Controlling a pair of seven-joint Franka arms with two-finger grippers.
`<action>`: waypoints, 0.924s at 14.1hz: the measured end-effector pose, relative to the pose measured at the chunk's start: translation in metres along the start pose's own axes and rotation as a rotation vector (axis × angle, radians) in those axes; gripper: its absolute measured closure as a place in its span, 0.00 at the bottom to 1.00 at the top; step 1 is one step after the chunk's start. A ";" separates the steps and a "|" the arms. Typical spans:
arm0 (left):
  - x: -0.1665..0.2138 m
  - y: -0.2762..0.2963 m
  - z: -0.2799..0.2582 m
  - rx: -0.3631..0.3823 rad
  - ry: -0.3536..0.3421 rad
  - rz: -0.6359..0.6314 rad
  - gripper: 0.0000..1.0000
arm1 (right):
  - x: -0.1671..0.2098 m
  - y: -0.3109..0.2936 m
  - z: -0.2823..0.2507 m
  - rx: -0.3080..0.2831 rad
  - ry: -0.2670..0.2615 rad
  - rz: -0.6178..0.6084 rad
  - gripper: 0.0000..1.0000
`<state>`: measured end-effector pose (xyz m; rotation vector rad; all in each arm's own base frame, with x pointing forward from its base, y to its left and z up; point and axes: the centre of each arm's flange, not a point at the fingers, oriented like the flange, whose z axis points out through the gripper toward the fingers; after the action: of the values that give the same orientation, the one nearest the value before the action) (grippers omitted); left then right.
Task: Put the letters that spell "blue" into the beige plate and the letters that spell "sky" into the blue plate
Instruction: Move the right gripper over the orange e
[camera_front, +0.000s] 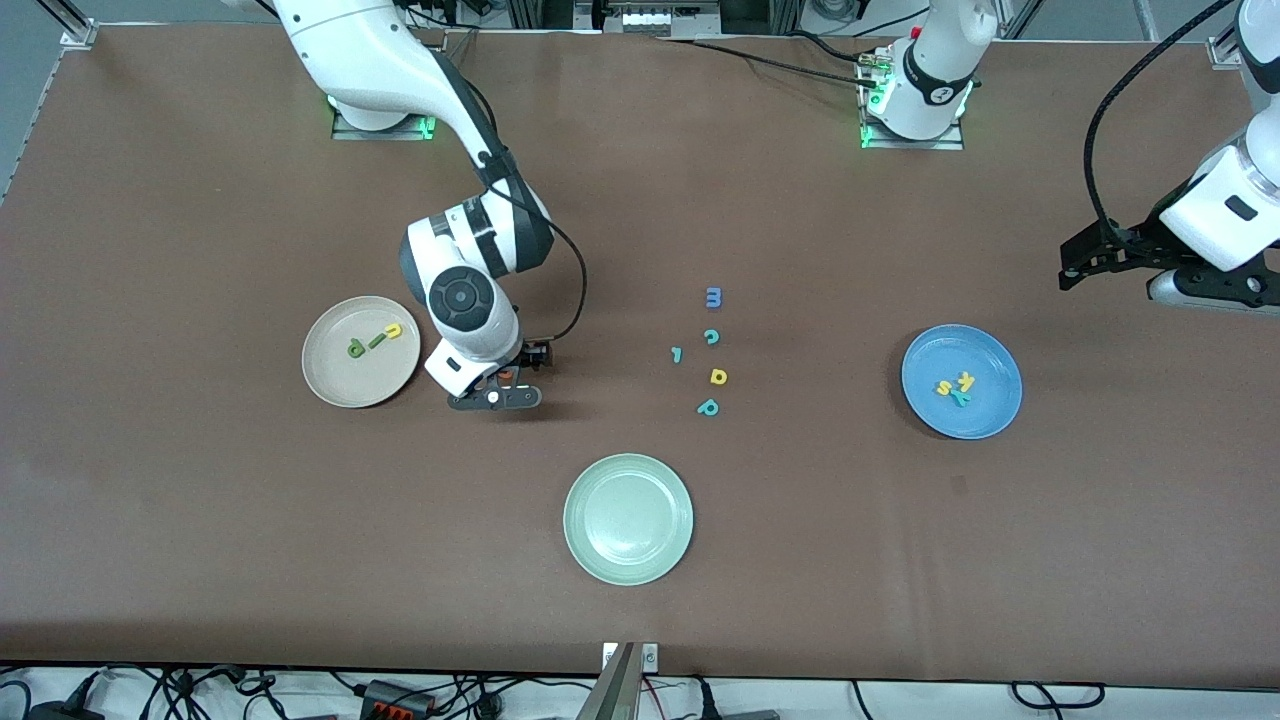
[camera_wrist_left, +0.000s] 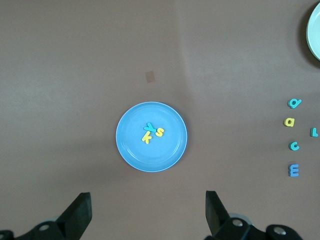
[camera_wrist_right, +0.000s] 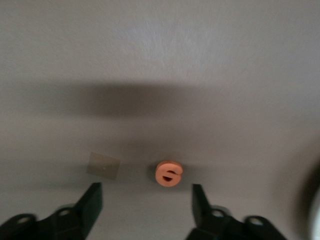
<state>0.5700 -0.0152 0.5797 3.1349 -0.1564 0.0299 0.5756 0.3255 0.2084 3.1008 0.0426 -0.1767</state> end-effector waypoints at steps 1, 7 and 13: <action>0.000 0.000 0.000 0.000 0.000 0.000 0.00 | 0.001 0.003 0.006 0.009 -0.013 0.018 0.25; 0.000 0.000 0.000 0.000 0.001 0.000 0.00 | 0.012 0.027 0.022 0.007 -0.033 0.064 0.31; 0.000 0.000 0.000 0.000 0.001 0.000 0.00 | 0.013 0.026 0.035 0.004 -0.026 0.065 0.33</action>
<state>0.5700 -0.0152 0.5801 3.1350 -0.1561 0.0310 0.5850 0.2989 0.1728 3.0982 -0.0599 -0.2148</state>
